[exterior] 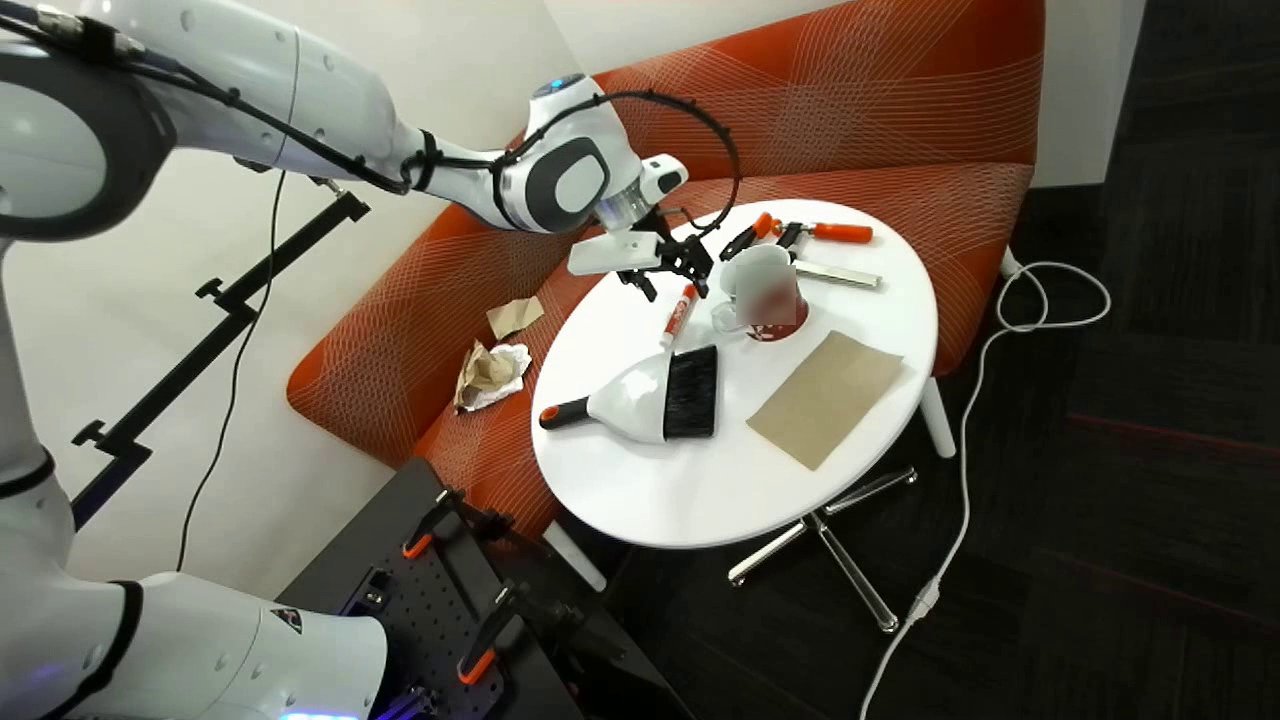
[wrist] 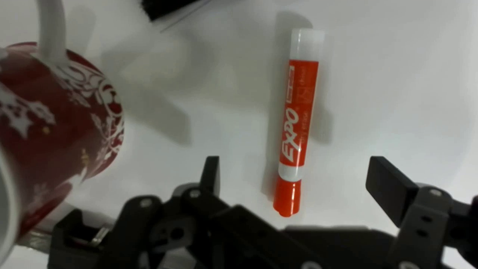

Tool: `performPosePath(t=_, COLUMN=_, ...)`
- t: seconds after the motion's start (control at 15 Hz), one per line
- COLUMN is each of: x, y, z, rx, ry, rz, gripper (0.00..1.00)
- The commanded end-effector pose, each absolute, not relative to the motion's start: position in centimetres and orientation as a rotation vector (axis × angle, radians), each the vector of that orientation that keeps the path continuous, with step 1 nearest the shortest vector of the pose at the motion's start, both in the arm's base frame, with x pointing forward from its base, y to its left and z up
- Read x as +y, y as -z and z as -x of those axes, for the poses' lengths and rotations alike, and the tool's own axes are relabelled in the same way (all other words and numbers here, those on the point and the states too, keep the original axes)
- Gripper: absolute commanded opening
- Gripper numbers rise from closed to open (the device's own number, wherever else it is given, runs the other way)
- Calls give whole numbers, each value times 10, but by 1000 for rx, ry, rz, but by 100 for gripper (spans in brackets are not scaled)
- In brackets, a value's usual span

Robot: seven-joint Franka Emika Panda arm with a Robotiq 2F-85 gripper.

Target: Put the marker in the mug

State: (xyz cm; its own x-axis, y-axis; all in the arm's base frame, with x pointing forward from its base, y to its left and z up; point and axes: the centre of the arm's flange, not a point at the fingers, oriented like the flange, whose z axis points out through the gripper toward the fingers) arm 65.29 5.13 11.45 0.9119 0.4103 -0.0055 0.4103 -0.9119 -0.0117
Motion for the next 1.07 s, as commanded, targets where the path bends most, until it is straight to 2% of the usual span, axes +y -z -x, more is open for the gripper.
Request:
performPosePath(t=0.0, x=52, y=-110, z=-664, rx=-649, ry=-41, rz=3064, gripper=100)
performPosePath(t=0.2, x=51, y=-105, z=-665, rx=-645, ry=-45, rz=3066, gripper=100)
performPosePath(t=0.27, x=51, y=-104, z=-665, rx=-645, ry=-43, rz=3067, gripper=75)
performPosePath(t=0.33, x=51, y=-103, z=-665, rx=-646, ry=-42, rz=3067, gripper=74)
performPosePath(t=0.87, x=49, y=-104, z=-666, rx=-633, ry=-32, rz=3070, gripper=12)
performPosePath(t=1.0, x=52, y=-114, z=-662, rx=-623, ry=-13, rz=3074, gripper=1)
